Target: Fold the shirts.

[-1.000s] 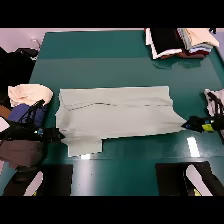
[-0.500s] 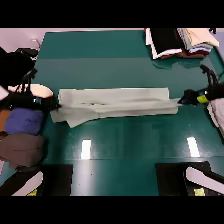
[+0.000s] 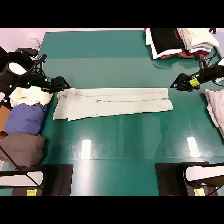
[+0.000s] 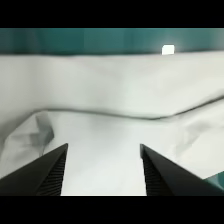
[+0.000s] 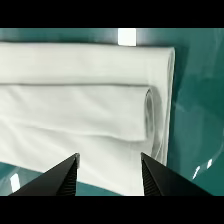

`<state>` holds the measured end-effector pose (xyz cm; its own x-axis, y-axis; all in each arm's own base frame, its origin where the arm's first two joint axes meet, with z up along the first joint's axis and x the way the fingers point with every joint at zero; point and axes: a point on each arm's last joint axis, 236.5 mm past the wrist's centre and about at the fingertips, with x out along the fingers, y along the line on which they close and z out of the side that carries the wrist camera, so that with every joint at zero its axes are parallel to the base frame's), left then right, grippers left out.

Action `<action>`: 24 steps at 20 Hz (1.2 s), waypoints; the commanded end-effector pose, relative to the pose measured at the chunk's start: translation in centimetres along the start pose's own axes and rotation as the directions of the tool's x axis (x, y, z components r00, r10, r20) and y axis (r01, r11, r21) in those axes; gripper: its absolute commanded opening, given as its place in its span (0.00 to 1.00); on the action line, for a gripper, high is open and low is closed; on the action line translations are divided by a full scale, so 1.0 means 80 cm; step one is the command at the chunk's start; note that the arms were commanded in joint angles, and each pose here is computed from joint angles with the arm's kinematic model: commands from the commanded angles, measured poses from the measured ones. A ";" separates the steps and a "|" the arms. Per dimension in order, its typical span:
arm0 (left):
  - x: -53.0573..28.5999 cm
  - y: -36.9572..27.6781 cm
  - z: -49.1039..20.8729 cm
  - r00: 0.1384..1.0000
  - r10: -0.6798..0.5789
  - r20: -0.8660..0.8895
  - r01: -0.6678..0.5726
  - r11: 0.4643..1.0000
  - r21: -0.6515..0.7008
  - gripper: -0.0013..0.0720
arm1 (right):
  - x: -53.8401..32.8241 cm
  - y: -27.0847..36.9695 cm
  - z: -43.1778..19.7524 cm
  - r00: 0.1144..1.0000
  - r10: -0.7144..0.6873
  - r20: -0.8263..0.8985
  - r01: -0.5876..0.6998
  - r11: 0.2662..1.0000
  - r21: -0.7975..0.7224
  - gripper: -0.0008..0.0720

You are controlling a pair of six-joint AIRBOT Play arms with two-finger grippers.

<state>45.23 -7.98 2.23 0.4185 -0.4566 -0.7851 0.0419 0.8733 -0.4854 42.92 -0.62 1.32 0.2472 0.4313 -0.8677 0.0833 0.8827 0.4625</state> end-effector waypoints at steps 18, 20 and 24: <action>0.104 -0.193 -0.059 0.985 -0.144 -0.092 0.158 0.975 0.158 0.05 | 0.112 0.015 -0.054 0.944 0.289 -0.158 -0.288 0.957 0.032 0.04; 0.125 -0.211 -0.066 0.981 -0.154 -0.116 0.173 0.968 0.181 0.05 | 0.068 0.039 -0.027 0.953 0.285 -0.101 -0.292 0.955 -0.057 0.04; 0.174 -0.248 -0.083 0.970 -0.169 -0.173 0.206 0.952 0.226 0.05 | -0.034 0.124 0.019 0.959 0.279 0.052 -0.259 0.934 -0.245 0.04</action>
<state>44.07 -29.77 -0.35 0.2662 -0.6086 -0.7475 0.3021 0.7891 -0.5348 43.79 5.16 1.89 0.2300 0.6590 -0.7161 -0.1162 0.7492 0.6521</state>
